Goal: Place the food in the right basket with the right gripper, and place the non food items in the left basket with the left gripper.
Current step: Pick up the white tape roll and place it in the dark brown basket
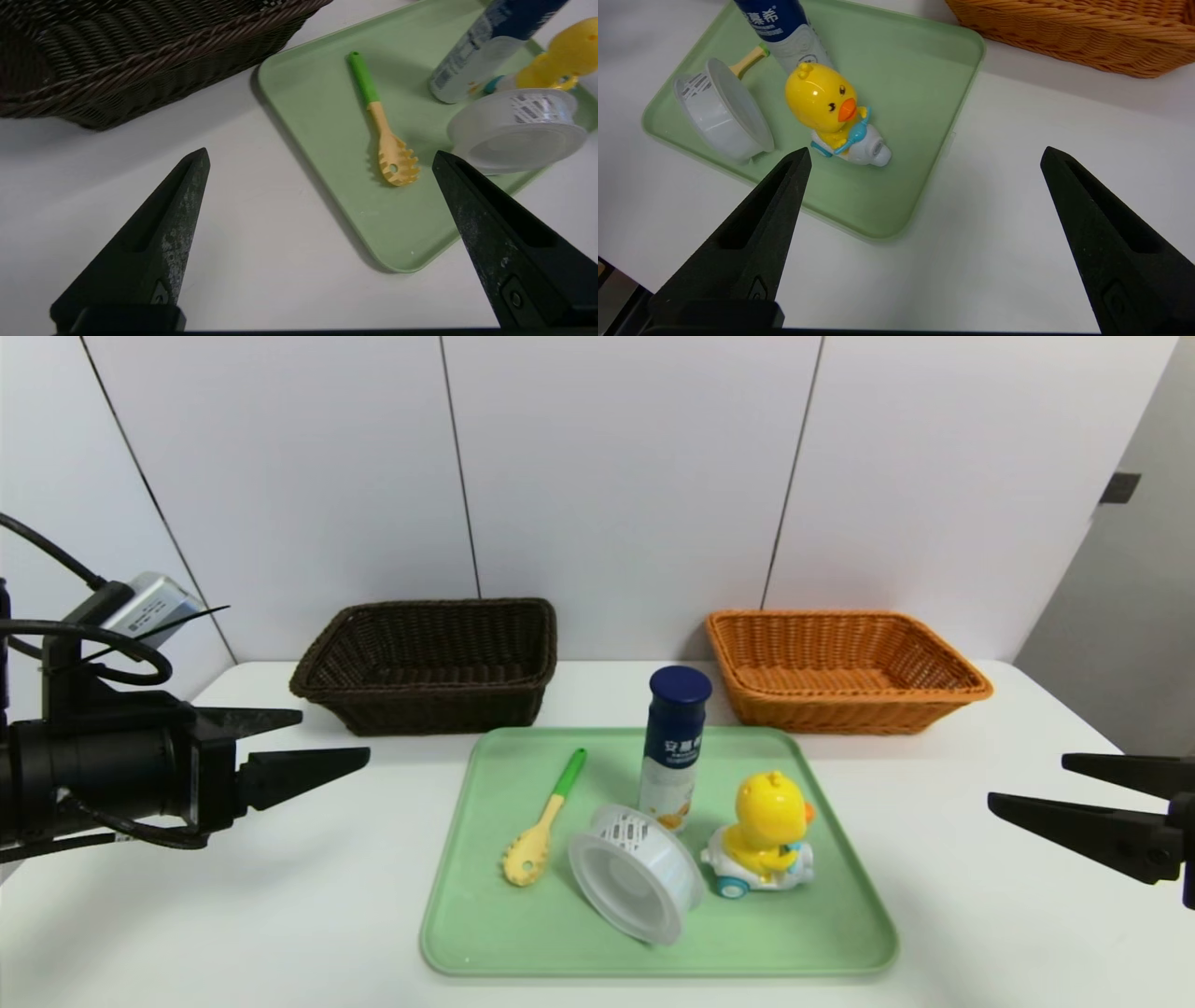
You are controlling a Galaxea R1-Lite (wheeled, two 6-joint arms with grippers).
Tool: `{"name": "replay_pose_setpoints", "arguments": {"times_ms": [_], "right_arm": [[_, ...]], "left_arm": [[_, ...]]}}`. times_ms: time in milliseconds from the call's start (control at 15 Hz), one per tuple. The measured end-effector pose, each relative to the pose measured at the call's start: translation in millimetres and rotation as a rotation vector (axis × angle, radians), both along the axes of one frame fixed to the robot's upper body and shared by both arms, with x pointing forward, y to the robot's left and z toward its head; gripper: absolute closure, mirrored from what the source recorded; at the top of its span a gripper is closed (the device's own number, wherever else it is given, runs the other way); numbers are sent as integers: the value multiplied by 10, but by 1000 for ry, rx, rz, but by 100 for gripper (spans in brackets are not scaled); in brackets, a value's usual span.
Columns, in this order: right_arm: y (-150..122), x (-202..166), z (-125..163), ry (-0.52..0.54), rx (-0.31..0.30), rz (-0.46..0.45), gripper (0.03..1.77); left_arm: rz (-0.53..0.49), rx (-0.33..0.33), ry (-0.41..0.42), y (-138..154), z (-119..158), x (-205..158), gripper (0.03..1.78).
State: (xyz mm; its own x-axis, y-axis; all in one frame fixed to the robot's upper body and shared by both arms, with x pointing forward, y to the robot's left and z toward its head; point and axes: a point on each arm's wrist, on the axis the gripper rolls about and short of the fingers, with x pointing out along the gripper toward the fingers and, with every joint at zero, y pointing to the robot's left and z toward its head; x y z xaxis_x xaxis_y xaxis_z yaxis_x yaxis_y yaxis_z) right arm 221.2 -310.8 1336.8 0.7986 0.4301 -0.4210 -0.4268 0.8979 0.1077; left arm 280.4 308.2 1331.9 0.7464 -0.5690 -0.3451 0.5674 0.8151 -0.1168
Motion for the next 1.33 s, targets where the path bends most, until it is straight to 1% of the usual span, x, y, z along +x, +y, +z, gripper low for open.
{"name": "replay_pose_setpoints", "arguments": {"times_ms": [200,267,400,600,867,1200,1333], "right_arm": [[44,105,-24,-11,3,21,10],[50,126,-40,-4,3,23,10],[54,148,-75,12,-1,23,10],[63,159,-97,22,-3,28,10],[115,161,-38,-7,4,63,10],[190,122,16,-19,8,115,10],[196,101,51,-33,11,121,10]], "left_arm": [[-187,-34,-48,-115,-7,84,12],[-230,-33,-55,-150,-33,132,12],[-309,-15,-71,-256,-109,251,12],[-441,18,-90,-533,-241,391,12],[-553,18,-74,-810,-297,405,12],[-713,-27,-59,-1001,-315,321,12],[-753,-26,-62,-1059,-331,281,12]]}}
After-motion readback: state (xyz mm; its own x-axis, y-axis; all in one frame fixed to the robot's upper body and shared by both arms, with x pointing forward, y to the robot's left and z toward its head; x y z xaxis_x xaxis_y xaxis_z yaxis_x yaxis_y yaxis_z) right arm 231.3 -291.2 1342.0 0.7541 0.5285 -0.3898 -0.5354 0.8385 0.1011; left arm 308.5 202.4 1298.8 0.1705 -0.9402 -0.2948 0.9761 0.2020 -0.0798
